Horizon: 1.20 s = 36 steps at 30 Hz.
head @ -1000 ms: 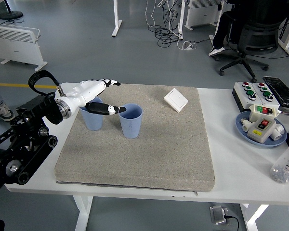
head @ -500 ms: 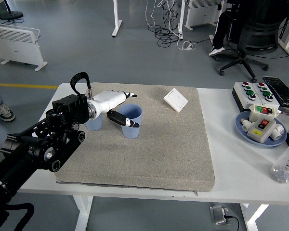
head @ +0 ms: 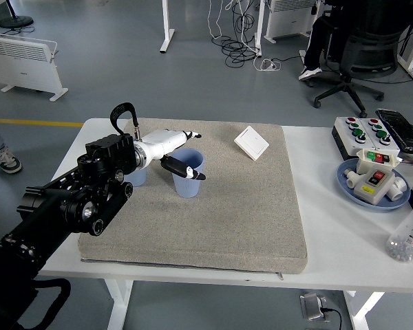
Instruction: Push cup pick cup insert cup
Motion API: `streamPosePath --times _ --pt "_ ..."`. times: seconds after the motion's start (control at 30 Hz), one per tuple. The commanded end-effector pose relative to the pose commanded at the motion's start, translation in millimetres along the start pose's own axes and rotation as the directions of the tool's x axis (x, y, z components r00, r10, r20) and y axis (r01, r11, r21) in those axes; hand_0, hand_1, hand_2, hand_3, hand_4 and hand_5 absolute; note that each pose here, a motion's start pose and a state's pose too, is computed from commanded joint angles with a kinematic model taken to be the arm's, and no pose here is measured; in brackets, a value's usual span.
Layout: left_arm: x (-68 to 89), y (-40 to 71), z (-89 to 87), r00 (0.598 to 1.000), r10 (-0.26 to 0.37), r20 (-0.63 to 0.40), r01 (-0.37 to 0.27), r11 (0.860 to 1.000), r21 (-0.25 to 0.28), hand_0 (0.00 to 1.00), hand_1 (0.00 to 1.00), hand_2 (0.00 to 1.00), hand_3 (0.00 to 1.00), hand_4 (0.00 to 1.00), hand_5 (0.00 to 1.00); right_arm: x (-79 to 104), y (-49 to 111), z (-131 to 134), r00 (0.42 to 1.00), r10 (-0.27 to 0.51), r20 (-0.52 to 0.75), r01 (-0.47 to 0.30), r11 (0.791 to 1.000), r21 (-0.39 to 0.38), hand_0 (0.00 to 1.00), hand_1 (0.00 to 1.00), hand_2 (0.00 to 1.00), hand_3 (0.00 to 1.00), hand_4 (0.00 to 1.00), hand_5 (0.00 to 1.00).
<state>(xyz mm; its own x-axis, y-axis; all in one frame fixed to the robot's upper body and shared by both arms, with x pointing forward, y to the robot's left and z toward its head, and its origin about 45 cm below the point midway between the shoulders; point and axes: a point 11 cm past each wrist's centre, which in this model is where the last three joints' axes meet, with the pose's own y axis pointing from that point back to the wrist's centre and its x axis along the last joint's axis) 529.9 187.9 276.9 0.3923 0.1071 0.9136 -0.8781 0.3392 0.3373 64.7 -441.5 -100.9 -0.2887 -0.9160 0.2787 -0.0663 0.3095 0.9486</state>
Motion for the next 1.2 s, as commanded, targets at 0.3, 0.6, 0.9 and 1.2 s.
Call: streamPosePath --times 0.3,0.6,0.9,1.2 --pt "-4.7 -2.1 -12.4 1.000 -0.010 -0.022 0.011 0.999 0.035 0.939 0.930 0.998 0.946 0.998 0.579 -3.4 0.6 -7 1.000 -0.005 0.001 0.005 1.000 0.013 0.757 0.631 0.651 0.560 0.083 0.465" --pt "0.6 0.0 -28.6 0.994 0.035 -0.106 -0.030 0.998 0.052 0.904 0.905 0.998 0.930 0.970 0.534 -5.5 0.8 -9 1.000 -0.009 -0.004 0.009 1.000 0.016 0.757 0.633 0.652 0.560 0.085 0.466" --pt "-1.5 -1.8 -18.4 0.999 0.012 -0.040 -0.011 1.000 0.028 0.892 0.882 0.987 0.914 0.969 0.523 -4.9 0.9 -10 1.000 -0.008 -0.005 0.008 1.000 0.018 0.758 0.633 0.652 0.560 0.085 0.467" --pt "-5.4 -2.1 -20.7 1.000 0.002 -0.019 -0.002 0.999 0.033 0.870 0.867 0.967 0.898 0.928 0.467 -5.6 1.0 -10 1.000 -0.009 -0.004 0.009 1.000 0.019 0.757 0.632 0.651 0.560 0.085 0.466"
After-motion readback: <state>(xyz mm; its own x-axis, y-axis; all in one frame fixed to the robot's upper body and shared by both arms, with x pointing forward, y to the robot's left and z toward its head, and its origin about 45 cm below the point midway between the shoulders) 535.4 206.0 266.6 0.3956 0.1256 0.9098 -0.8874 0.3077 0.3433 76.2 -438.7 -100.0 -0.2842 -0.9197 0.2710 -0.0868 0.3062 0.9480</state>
